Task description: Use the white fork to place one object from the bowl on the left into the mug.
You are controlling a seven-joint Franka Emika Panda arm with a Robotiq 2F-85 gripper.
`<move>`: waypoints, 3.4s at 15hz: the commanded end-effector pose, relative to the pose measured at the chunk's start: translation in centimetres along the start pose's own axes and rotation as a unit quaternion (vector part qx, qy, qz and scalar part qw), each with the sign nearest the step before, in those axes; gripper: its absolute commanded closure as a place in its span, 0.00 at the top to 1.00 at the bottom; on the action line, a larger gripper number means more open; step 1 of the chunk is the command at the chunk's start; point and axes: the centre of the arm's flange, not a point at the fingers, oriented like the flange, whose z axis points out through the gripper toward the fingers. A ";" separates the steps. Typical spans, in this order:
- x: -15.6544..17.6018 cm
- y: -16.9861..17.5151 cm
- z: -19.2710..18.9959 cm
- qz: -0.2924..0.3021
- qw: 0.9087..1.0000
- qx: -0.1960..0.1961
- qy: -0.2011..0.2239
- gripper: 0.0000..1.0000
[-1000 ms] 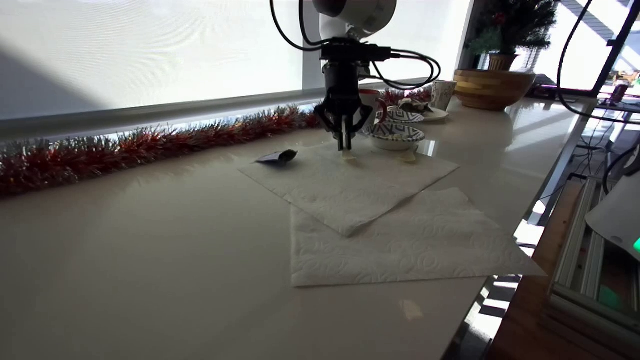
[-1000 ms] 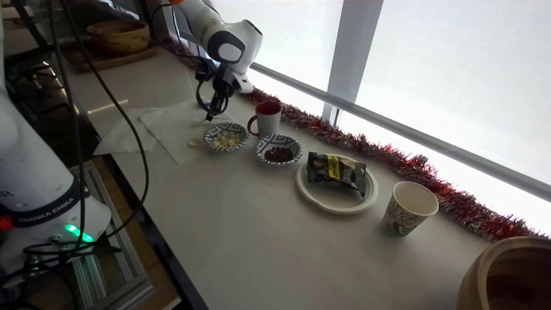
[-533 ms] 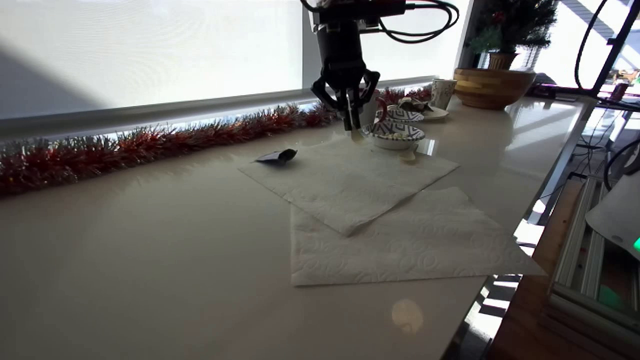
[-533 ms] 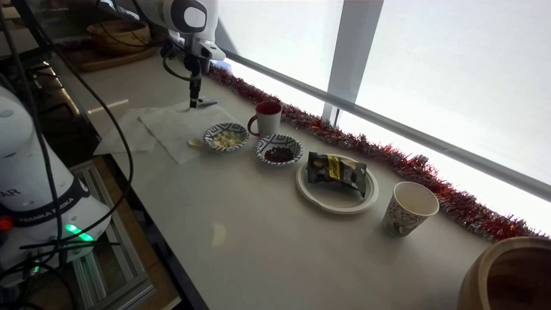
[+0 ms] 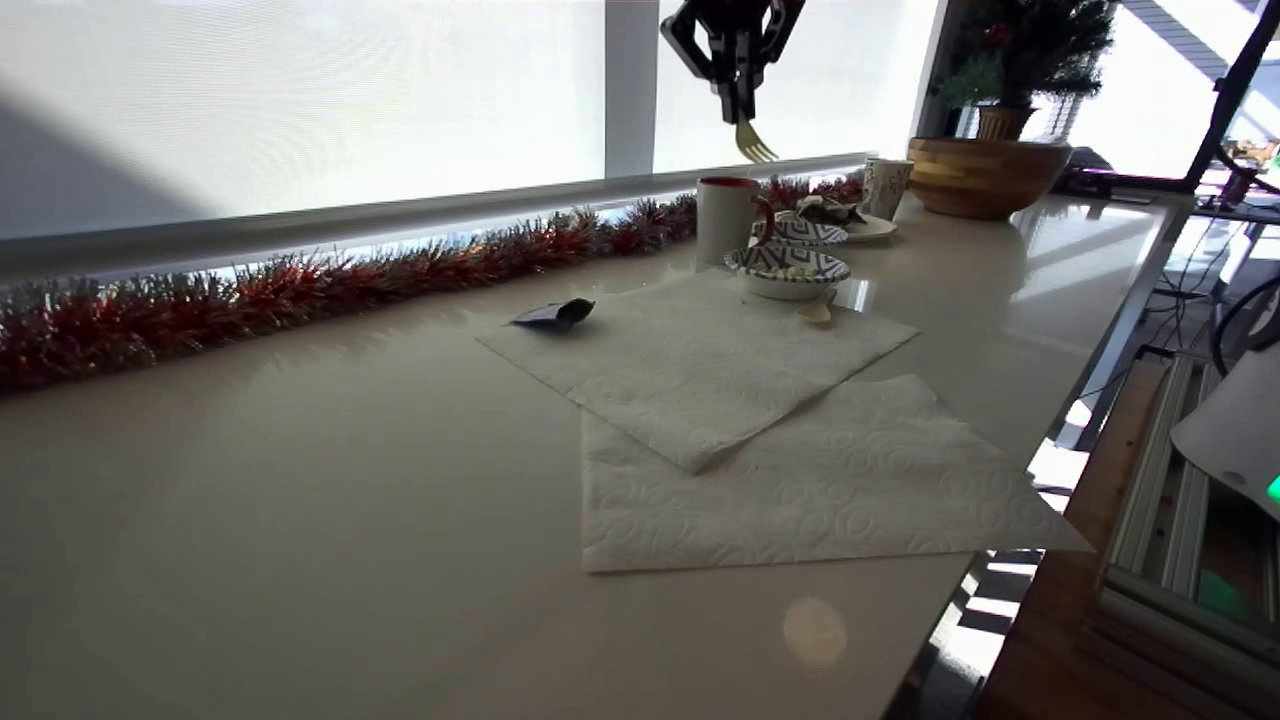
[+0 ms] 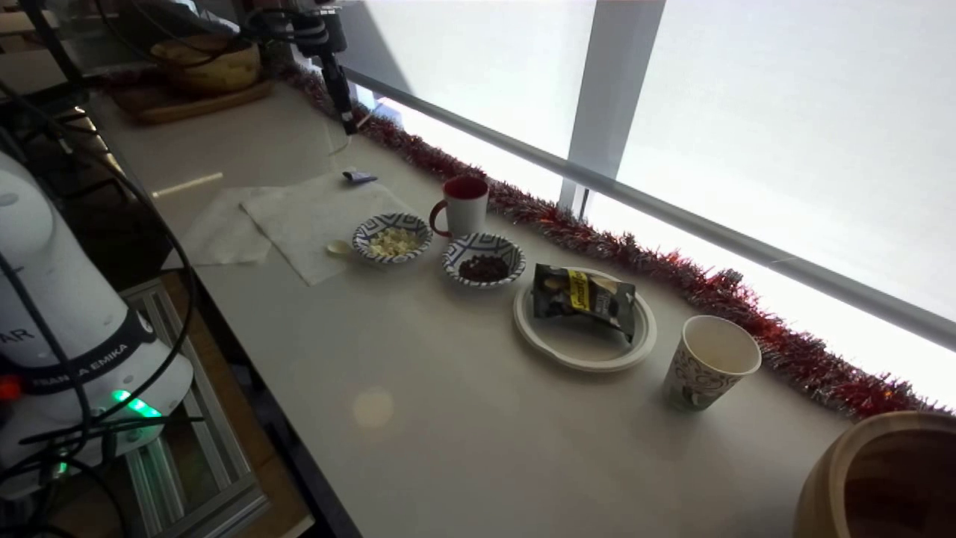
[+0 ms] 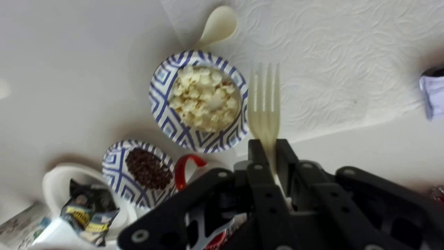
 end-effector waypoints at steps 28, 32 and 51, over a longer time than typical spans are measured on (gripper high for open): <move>-4.5 8.0 8.6 -0.072 0.953 0.066 0.288 0.03; -5.2 9.3 10.7 -0.043 0.946 0.084 0.309 0.03; -7.5 12.1 19.8 -0.006 0.927 0.127 0.353 0.03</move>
